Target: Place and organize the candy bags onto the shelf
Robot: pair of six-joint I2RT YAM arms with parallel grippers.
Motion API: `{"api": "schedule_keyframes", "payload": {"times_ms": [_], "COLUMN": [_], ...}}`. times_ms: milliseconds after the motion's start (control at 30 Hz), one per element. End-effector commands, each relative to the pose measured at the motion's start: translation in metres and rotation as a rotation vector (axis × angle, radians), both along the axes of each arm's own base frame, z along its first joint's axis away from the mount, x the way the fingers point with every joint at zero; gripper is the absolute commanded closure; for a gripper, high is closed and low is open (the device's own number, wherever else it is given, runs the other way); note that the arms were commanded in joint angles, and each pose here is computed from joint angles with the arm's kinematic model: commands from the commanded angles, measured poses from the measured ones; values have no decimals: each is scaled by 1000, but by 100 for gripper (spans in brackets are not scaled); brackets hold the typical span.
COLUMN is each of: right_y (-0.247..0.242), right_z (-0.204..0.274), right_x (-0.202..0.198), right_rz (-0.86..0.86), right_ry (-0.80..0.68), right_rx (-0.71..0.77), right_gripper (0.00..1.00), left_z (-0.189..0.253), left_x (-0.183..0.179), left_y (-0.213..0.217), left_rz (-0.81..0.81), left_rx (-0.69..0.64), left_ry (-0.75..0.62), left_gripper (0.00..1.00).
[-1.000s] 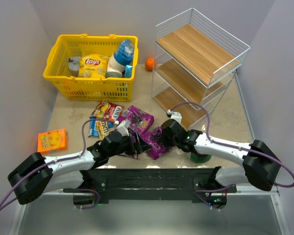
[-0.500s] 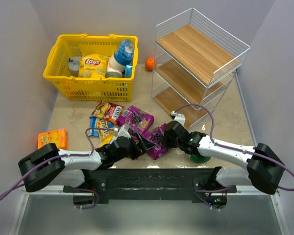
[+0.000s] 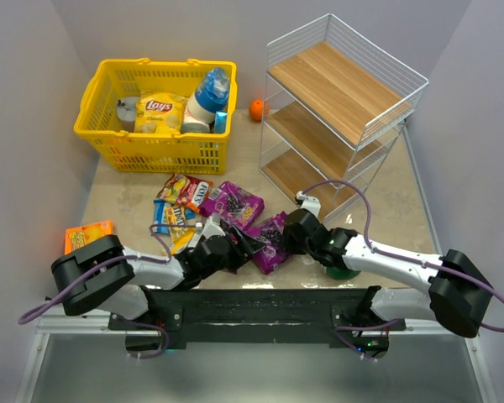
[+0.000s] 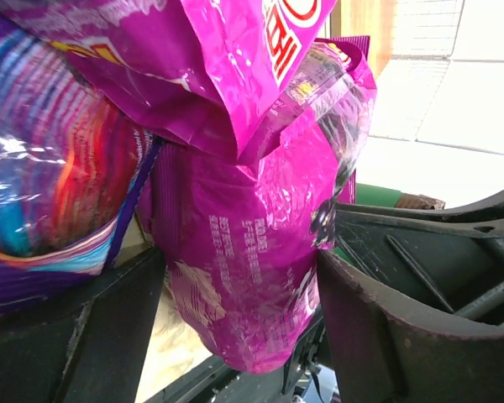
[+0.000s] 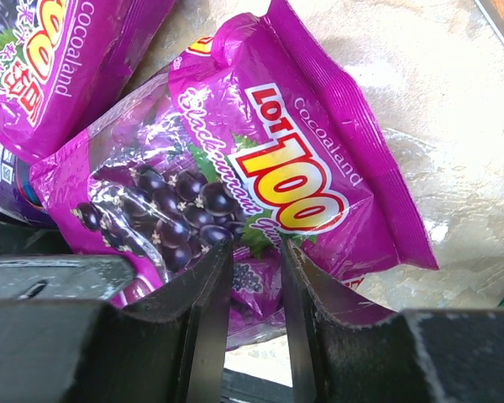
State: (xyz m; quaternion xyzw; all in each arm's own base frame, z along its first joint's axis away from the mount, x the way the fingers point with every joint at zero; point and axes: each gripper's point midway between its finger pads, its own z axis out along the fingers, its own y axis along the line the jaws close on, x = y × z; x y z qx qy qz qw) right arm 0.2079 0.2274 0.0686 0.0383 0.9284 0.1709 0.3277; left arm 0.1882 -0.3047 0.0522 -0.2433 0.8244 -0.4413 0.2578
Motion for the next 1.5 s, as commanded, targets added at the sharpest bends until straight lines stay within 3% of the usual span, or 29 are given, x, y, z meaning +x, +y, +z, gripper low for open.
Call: {"api": "schedule_keyframes", "payload": {"times_ms": [0,100,133,233,500,667,833,967,1133,1300,1467], "right_y": [-5,-6,-6,-6,-6,-6,-9,-10,-28,-9,11], "right_z": [-5,-1,4,17,67,133,170,154,118,112,86], "right_x": [-7,-8,-7,-6,-6,-7,-9,-7,-4,-7,-12], "right_rz": [-8,-6,-8,-4,47,102,138,126,16,65,126], "right_ry": [31,27,19,1,-54,-169,-245,-225,-180,-196,-130], "right_rx": [-4,0,8,13,29,112,147,113,55,169,189], "right_gripper": [67,67,67,66,54,39,35,35,36,36,36], "left_z": [13,16,17,21,67,116,186,239,330,416,490], "left_x": [6,7,8,11,19,26,42,56,65,63,60], "left_y": [-20,-21,-21,-19,-23,-10,6,34,71,93,75], "left_rz": [-2,-7,-6,6,-2,23,51,114,260,347,328], "left_rx": [-39,-31,-23,36,98,102,141,245,252,181,39], "left_ry": [-25,-39,-47,-62,-178,-287,-439,-496,-645,-807,-967], "left_gripper": [28,42,54,75,100,100,100,100,100,100,100]}}
